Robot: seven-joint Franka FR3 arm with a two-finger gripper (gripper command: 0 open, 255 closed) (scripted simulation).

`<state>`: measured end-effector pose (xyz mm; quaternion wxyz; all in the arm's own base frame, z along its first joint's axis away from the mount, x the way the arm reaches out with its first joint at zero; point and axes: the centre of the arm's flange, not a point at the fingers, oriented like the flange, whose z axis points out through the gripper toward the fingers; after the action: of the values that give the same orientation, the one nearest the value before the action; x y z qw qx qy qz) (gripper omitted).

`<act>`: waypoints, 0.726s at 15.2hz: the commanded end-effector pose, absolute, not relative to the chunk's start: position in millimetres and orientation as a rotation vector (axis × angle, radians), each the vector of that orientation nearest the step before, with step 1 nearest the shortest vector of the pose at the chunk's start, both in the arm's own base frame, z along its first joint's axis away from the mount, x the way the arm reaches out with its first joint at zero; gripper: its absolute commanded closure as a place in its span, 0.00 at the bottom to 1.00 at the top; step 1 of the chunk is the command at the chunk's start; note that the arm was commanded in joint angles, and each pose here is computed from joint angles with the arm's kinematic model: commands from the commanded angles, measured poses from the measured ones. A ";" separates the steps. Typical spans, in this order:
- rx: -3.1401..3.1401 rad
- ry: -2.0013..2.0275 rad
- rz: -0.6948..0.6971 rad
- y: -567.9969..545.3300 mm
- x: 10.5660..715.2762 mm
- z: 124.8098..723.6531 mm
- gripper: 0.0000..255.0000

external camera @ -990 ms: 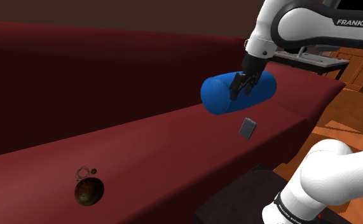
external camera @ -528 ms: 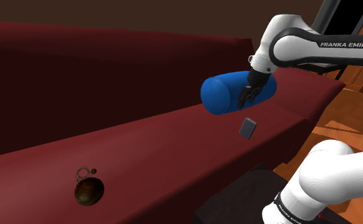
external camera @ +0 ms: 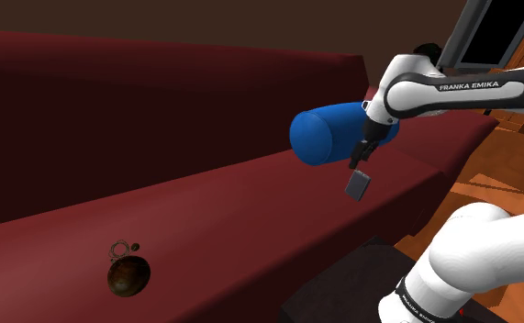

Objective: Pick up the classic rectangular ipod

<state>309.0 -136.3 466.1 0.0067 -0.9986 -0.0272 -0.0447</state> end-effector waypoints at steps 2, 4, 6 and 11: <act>-3.123 -0.091 -0.140 -141.8 309.4 448.8 0.00; -3.123 -0.091 -0.140 -141.8 309.4 438.2 0.00; -3.123 -0.091 -0.140 -141.8 309.4 427.6 0.00; -3.123 -0.091 -0.140 -141.8 309.6 424.4 1.00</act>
<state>309.5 -141.8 424.8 0.0071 -0.9985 -0.0290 -0.0448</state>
